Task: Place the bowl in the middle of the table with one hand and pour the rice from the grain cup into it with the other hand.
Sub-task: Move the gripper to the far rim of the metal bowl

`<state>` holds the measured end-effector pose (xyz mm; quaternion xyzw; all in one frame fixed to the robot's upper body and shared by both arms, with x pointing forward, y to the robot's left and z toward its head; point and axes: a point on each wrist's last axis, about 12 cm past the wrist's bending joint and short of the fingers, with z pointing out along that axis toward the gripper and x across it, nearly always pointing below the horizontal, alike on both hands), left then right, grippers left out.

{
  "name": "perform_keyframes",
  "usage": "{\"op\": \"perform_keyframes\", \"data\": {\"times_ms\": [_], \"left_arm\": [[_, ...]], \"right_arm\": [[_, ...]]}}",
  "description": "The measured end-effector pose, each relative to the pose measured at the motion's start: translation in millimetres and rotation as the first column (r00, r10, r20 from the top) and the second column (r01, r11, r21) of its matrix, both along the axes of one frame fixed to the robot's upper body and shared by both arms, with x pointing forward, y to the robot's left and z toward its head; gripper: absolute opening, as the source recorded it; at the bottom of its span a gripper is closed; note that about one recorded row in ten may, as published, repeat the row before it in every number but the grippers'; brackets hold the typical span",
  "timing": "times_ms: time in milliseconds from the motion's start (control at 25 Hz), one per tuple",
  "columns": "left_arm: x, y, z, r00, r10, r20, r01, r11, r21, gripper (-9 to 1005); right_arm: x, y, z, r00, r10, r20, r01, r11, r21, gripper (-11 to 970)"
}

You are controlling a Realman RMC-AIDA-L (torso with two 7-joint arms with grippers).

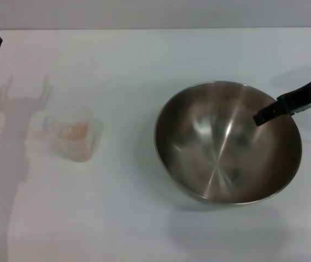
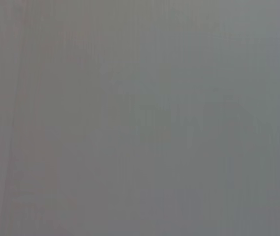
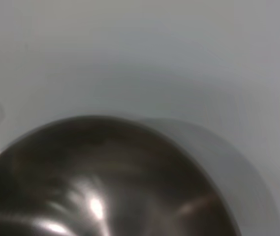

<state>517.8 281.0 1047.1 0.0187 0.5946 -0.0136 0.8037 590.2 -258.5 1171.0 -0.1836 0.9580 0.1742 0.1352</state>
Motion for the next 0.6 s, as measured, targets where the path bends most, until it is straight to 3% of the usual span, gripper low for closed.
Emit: {"op": "perform_keyframes", "data": {"times_ms": [600], "left_arm": [[-0.9,0,0.1,1.0,0.001,0.003,-0.001,1.0,-0.004,834]], "right_arm": [[1.2,-7,-14.4,1.0,0.012,-0.005,-0.012,0.999,-0.042,643]]}}
